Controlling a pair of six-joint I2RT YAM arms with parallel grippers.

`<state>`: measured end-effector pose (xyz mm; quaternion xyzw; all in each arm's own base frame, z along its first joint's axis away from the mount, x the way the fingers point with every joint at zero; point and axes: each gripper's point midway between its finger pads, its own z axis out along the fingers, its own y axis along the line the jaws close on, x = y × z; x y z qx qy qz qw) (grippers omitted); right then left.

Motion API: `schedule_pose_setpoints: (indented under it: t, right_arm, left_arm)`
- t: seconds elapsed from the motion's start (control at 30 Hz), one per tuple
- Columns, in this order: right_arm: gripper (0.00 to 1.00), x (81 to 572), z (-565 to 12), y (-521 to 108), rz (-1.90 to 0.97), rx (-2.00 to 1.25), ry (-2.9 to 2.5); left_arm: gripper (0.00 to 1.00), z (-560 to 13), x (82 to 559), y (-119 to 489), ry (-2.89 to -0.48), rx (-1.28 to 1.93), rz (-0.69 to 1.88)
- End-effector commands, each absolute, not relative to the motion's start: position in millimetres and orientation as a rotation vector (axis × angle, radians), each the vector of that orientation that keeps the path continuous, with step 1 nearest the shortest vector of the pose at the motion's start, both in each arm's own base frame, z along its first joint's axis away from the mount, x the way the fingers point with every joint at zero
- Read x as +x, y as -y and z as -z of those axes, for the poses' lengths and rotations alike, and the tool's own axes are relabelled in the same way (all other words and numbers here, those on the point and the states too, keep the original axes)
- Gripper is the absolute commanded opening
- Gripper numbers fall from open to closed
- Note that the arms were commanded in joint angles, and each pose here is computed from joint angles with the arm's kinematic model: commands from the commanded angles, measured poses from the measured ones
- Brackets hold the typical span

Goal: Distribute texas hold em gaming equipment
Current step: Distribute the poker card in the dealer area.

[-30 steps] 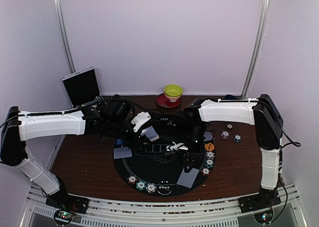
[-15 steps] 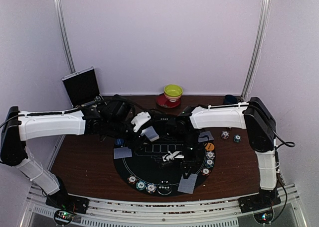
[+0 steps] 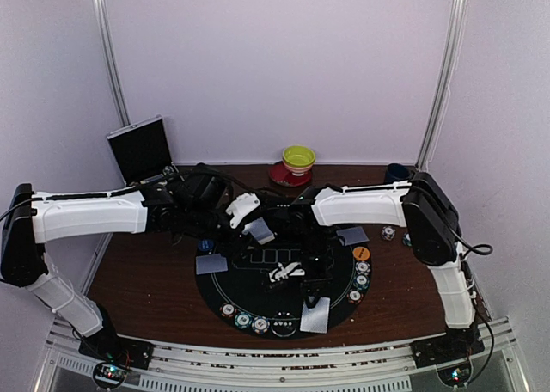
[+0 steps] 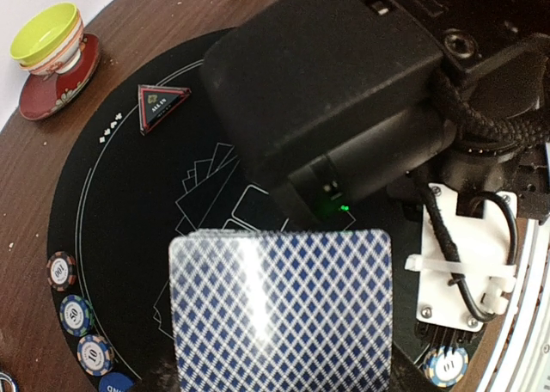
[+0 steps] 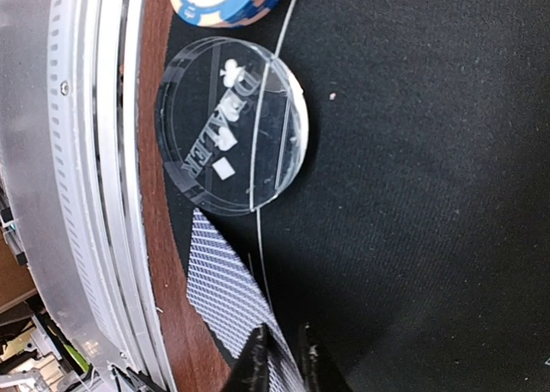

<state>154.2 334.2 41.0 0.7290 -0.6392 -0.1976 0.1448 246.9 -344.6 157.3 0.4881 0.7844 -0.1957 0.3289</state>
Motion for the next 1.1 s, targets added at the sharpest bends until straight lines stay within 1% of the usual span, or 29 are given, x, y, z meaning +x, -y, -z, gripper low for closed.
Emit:
schedule_pose_setpoints:
  t: [0.0,0.17,0.37,0.63,0.8,0.93,1.0,1.07]
  right_arm:
    - [0.17,156.5,-36.4,-337.4,0.513,2.138,1.819]
    - [0.25,160.5,-38.5,-341.5,0.508,2.152,1.829]
    - [0.39,164.5,-45.7,-347.7,0.516,2.172,1.849]
    - [0.51,179.7,-79.1,-347.0,0.532,2.198,1.966]
    - [0.53,208.2,-106.7,-334.1,0.576,2.147,2.181]
    - [0.56,236.6,-127.8,-320.1,0.665,2.068,2.379]
    - [0.58,259.0,-139.8,-315.6,0.723,1.997,2.516]
    - [0.6,287.4,-148.8,-311.8,0.794,1.85,2.682]
  left_arm:
    - [0.58,-177.2,249.4,349.8,-1.99,1.256,0.538]
    - [0.58,-177.7,248.9,350.3,-1.987,1.257,0.541]
    - [0.58,-178.3,249.6,349.7,-1.987,1.253,0.538]
    - [0.58,-180.9,250.1,348.3,-1.983,1.245,0.532]
    - [0.58,-182.8,250.8,347.7,-1.981,1.239,0.527]
    - [0.58,-183.5,250.9,347.5,-1.98,1.238,0.527]
    - [0.58,-183.6,251.0,347.6,-1.98,1.237,0.527]
    - [0.58,-183.5,250.6,347.8,-1.981,1.237,0.528]
